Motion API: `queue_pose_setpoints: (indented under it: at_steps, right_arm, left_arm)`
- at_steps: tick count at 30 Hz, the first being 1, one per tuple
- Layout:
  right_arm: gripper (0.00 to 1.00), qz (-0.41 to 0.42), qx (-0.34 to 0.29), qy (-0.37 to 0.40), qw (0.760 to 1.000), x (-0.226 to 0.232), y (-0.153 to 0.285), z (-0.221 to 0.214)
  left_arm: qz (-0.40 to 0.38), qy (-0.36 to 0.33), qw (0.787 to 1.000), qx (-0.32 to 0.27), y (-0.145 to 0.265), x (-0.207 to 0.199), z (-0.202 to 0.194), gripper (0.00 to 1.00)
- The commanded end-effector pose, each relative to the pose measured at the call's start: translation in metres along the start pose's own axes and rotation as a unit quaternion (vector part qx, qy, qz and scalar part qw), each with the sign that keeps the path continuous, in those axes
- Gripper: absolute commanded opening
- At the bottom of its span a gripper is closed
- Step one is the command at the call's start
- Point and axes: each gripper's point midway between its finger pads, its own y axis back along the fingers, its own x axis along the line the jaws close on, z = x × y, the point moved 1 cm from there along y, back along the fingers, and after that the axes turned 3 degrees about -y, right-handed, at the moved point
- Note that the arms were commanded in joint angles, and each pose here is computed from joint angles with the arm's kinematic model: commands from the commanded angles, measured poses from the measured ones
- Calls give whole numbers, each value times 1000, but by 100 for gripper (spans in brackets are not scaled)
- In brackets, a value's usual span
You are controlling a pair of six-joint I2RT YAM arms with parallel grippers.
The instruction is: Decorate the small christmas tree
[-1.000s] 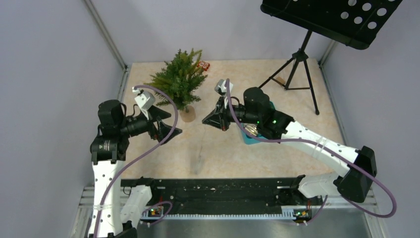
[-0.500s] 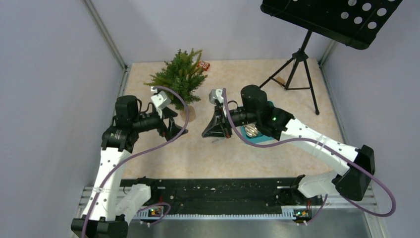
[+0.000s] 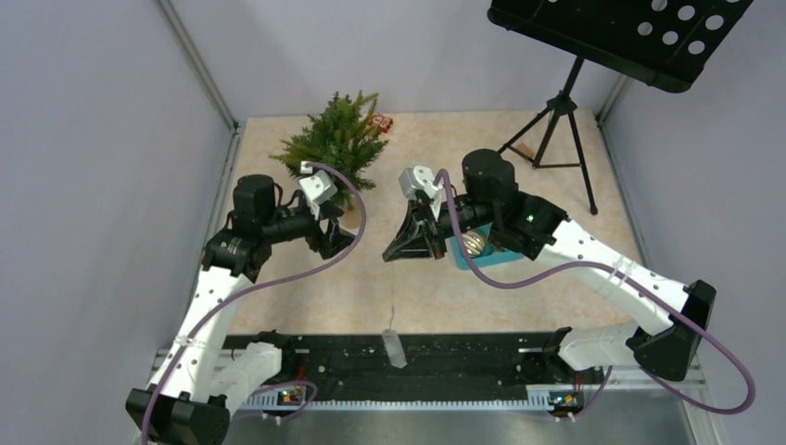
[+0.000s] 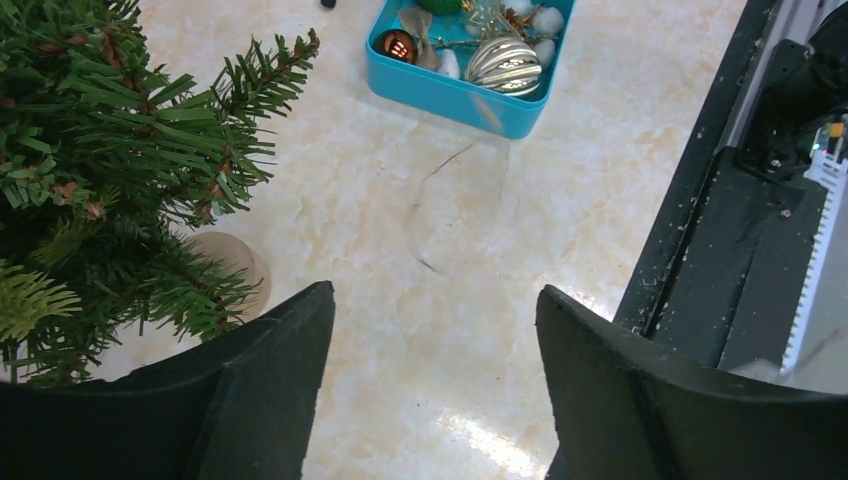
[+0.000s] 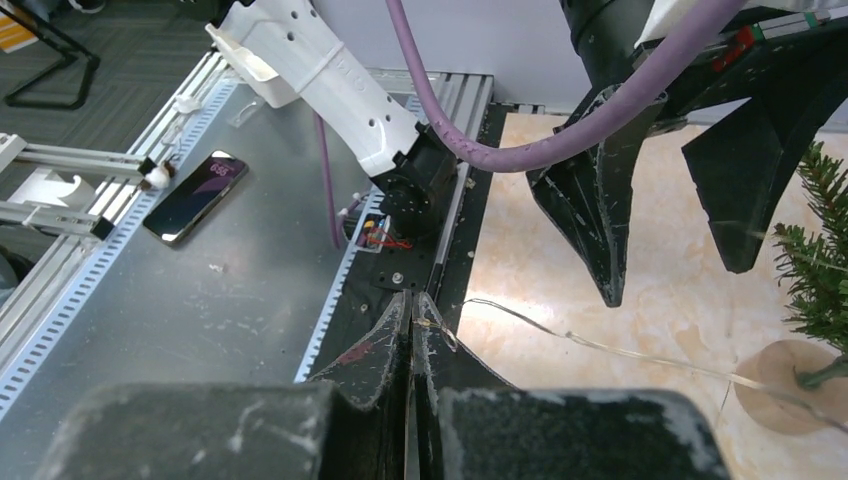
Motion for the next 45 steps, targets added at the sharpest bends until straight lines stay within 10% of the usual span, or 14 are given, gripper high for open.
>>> queue_pose_setpoints:
  at_steps: [1,9,21,23,26,32,36,45]
  right_arm:
    - [0,16,-12,42,999,13,4,18]
    - [0,0,15,44,999,15,11,16]
    - [0,25,6,47,999,26,13,24]
    - [0,28,1,44,999,27,13,26]
    - [0,32,0,46,998,29,13,26]
    - [0,-96,6,40,995,-1,25,20]
    - [0,-211,-18,-1,977,-37,33,18]
    - [0,-187,-48,-31,981,-74,-16,-17]
  left_arm:
    - [9,-49,998,-25,2,5,18,76]
    - [18,-144,989,-19,33,-13,29,88]
    - [-76,-54,994,-49,-5,-26,35,90]
    - [-75,-51,994,-53,-7,-24,39,71]
    - [-92,-46,993,-57,-6,-30,43,3]
    - [78,-72,994,-36,26,5,59,0]
    - [303,-103,947,-22,95,52,96,0]
    - [451,-123,884,21,148,86,111,0]
